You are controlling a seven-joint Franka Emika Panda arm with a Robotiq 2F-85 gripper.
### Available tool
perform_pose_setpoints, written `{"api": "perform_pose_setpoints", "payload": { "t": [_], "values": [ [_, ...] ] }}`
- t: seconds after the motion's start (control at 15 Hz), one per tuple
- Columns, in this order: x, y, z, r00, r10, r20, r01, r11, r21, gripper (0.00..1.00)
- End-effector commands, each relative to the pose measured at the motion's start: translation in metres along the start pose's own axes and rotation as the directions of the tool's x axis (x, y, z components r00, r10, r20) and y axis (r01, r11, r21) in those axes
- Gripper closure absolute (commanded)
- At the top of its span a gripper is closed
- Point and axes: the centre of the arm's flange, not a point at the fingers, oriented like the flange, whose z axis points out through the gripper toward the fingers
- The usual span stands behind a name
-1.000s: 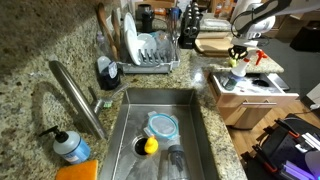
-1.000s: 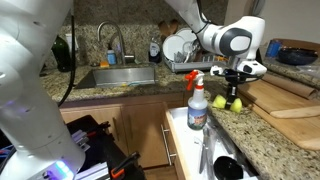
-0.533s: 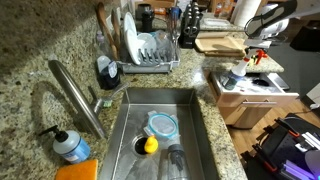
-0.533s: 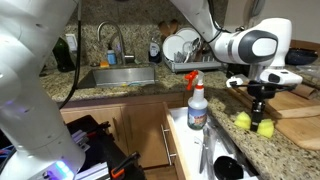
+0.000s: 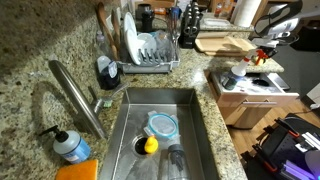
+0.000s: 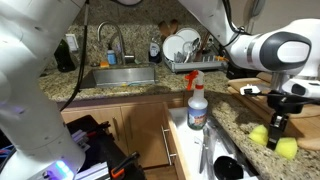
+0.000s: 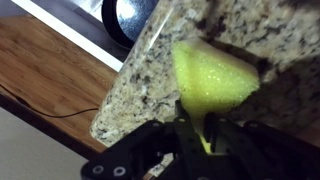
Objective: Use the yellow sponge to wipe the counter
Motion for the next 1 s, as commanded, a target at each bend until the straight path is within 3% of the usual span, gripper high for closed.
{"api": "perform_pose_setpoints", "payload": {
  "t": [0.0,0.47,0.93],
  "values": [
    [0.054,0.02,0.046,0.991,0.128,-0.026,-0.13,0.986,-0.104,0.96],
    [0.073,0.021,0.05,0.977,0.215,0.007,-0.209,0.957,-0.201,0.96],
    [0.0,-0.018,0.027,0.999,0.027,0.043,-0.018,0.98,-0.199,0.96]
  ]
}}
